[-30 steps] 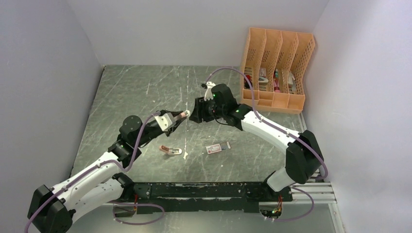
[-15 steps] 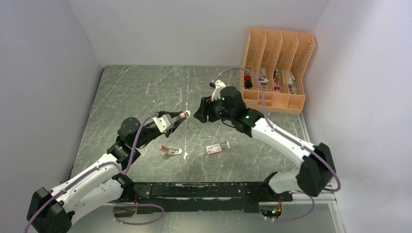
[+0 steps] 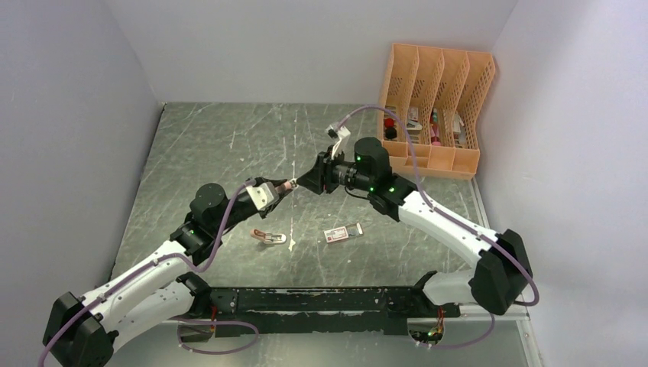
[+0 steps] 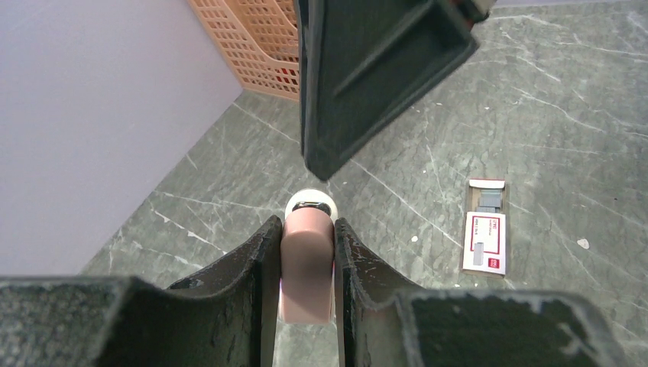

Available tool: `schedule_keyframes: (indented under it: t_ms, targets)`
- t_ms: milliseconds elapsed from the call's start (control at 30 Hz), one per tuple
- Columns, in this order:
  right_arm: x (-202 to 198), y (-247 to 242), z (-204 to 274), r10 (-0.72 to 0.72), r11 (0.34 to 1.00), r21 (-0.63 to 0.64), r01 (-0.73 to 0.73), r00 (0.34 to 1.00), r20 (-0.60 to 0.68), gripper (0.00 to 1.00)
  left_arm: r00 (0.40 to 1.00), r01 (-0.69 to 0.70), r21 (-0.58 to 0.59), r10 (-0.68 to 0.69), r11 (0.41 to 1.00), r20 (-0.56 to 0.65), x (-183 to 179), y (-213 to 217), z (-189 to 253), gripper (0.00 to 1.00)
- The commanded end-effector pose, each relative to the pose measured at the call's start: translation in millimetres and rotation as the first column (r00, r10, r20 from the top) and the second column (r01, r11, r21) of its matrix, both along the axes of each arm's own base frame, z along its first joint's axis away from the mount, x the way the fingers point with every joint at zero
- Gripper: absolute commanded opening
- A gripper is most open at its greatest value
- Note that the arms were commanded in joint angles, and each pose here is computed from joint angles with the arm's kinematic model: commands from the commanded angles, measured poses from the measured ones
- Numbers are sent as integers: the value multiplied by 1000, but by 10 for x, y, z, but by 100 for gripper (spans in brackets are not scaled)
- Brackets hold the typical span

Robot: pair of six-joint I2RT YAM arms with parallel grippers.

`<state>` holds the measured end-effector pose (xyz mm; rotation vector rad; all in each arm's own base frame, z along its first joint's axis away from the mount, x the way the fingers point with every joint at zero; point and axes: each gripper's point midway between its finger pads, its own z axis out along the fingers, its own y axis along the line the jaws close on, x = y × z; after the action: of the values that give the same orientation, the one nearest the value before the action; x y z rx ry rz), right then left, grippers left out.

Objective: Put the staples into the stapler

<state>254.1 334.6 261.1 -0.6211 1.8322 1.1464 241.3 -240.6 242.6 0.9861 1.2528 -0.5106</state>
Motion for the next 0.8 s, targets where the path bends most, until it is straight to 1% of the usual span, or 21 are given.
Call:
schedule_keyframes:
  t_ms: [0,167,267,333,433,600,733,767]
  targets:
    - [-8,83,-22,27,1000,-7,-28,999,-41,37,998,34,-31,-32,999,54,-23,-42,227,7]
    - [-17,135,-57,54,999,-6,-54,997,-59,35,997,48,-35,-46,998,56,-40,-60,241,7]
    - [0,139,-69,45,999,-4,-45,997,-66,33,997,59,-34,-57,998,55,-54,-74,239,7]
    - [23,134,-97,31,999,-11,-32,997,-73,31,996,67,-33,-65,997,57,-64,-81,246,7]
    - [33,140,-124,27,1000,-14,-28,996,-83,25,995,79,-39,-76,996,64,-88,-90,276,7]
    - [-14,159,-186,52,998,-17,-54,993,-109,22,995,73,-58,-68,996,79,-95,-73,331,7]
    - [-17,152,-237,41,999,-15,-43,991,-131,11,992,85,-74,-77,994,95,-118,-79,413,7]
    - [-13,157,-243,36,999,-11,-38,990,-138,7,992,84,-86,-75,993,103,-123,-75,462,7]
